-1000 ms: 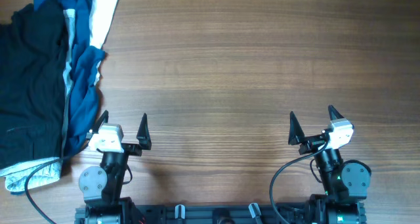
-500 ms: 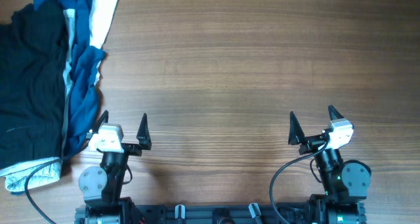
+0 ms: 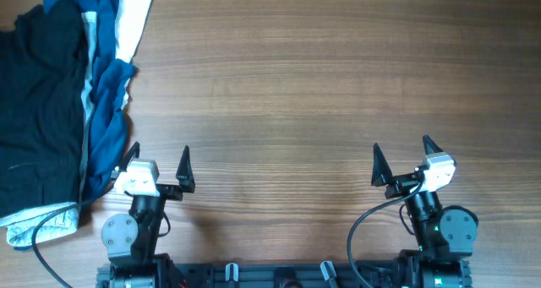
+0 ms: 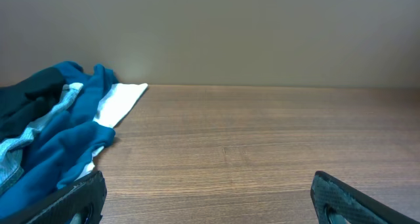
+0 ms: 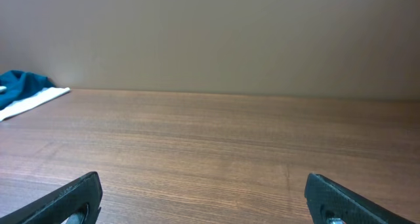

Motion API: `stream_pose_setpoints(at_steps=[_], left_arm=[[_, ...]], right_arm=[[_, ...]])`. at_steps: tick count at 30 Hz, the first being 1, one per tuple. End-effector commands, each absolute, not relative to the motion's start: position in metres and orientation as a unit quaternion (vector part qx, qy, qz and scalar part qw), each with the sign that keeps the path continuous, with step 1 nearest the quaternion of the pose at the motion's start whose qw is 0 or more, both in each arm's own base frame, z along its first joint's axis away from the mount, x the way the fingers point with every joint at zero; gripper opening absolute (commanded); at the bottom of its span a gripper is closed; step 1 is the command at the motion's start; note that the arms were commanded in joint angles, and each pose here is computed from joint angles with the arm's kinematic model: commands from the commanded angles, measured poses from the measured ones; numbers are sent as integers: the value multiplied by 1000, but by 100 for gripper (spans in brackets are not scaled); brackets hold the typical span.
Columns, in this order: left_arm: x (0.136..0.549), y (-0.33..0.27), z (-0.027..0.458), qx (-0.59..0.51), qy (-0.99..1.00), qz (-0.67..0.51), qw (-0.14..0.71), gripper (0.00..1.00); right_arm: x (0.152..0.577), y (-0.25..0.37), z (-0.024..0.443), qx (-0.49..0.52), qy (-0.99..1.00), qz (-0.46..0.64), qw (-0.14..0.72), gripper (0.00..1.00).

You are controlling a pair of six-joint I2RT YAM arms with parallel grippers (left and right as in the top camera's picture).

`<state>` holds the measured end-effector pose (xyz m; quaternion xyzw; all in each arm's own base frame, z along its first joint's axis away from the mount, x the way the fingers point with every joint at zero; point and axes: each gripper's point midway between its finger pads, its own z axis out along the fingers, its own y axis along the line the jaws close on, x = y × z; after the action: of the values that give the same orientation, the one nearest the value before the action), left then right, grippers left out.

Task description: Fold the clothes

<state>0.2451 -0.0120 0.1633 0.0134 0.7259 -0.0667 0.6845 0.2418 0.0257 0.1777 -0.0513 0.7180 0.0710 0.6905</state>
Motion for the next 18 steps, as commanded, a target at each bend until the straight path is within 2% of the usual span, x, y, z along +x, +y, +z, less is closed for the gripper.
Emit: stream_pose_setpoints(at_steps=[1, 12, 18], left_arm=[[245, -13, 162, 13, 725, -74, 685, 100], [245, -13, 162, 13, 725, -74, 685, 100], [245, -13, 162, 13, 725, -74, 685, 100]], right_arm=[[241, 29, 176, -54, 717, 81, 690, 100], [242, 27, 176, -57, 716, 70, 692, 100], [243, 19, 192, -47, 694, 45, 717, 100]])
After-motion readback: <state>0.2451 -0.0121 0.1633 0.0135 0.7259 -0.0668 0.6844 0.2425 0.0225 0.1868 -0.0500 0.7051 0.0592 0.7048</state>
